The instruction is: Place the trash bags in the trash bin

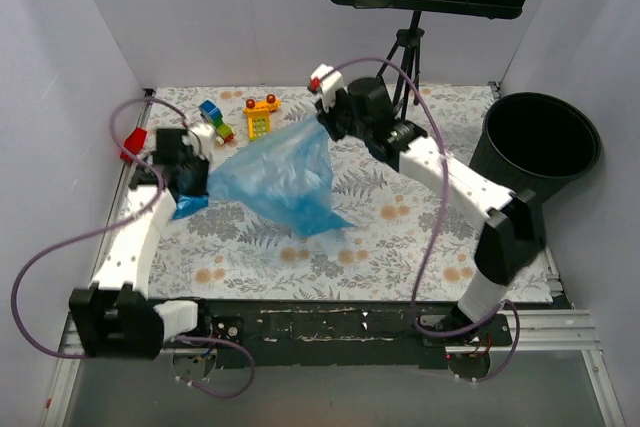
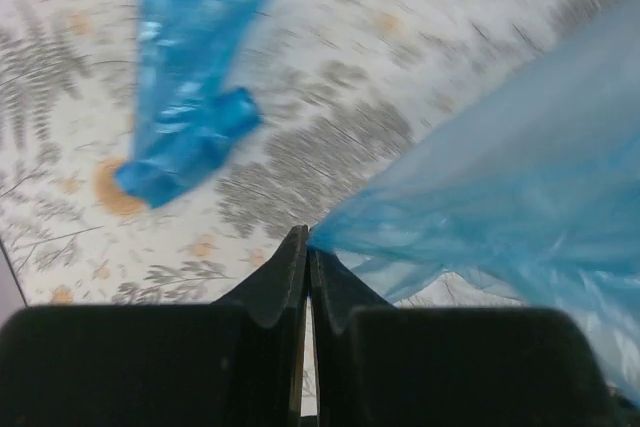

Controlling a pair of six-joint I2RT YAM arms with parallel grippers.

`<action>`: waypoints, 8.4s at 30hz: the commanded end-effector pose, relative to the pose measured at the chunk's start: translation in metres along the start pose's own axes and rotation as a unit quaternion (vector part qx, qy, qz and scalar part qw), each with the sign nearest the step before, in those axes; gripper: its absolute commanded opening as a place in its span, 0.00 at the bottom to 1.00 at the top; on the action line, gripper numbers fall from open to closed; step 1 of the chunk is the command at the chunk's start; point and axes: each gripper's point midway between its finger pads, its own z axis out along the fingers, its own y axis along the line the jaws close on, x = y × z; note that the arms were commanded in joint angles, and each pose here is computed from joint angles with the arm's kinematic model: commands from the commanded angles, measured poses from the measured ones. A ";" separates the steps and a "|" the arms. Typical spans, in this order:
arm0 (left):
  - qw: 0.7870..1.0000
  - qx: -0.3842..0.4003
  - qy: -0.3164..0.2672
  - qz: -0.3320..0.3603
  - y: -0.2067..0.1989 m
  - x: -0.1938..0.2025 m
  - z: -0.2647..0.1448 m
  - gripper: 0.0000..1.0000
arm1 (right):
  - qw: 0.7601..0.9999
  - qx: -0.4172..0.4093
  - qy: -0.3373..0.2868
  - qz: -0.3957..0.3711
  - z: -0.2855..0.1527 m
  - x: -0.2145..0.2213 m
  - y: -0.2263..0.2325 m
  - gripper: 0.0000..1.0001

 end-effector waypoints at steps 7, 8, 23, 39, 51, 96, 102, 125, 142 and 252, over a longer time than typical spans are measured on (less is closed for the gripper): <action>0.881 0.031 -0.457 -0.118 0.125 -0.344 -0.205 0.00 | 0.840 0.232 -0.471 -0.134 -0.087 -0.355 -0.131 0.01; 0.852 0.046 -0.515 -0.080 0.115 -0.366 -0.246 0.00 | 0.795 0.233 -0.534 -0.167 -0.128 -0.381 -0.117 0.01; 0.767 0.355 -0.254 0.471 -0.185 0.019 -0.122 0.00 | 0.905 -0.303 -0.050 -0.295 -0.156 0.130 0.142 0.01; 0.884 0.334 -0.149 0.289 -0.191 -0.018 -0.098 0.00 | 0.980 -0.160 0.016 -0.120 -0.208 0.030 0.081 0.73; 0.968 0.205 -0.099 0.101 -0.122 -0.031 -0.041 0.00 | 0.993 0.082 0.061 -0.058 -0.234 0.040 -0.065 0.71; 0.867 0.054 -0.494 -0.035 0.027 -0.311 -0.302 0.00 | 0.974 -0.189 0.103 -0.066 -0.140 0.014 0.078 0.72; 0.842 0.123 -0.525 -0.009 0.008 -0.345 -0.318 0.00 | 0.985 -0.157 -0.064 -0.016 -0.167 -0.118 0.065 0.85; 0.821 -0.035 -0.569 -0.040 0.045 -0.416 -0.263 0.00 | 0.926 -0.067 -0.333 0.167 -0.088 -0.321 0.094 0.87; 0.792 -0.111 -0.600 -0.010 0.017 -0.438 -0.286 0.00 | 0.915 0.121 -0.324 0.207 -0.067 -0.302 0.060 0.90; 0.749 0.528 -0.399 -0.024 -0.303 -0.389 -0.124 0.00 | 0.994 0.079 -0.007 0.071 -0.295 -0.017 -0.010 0.80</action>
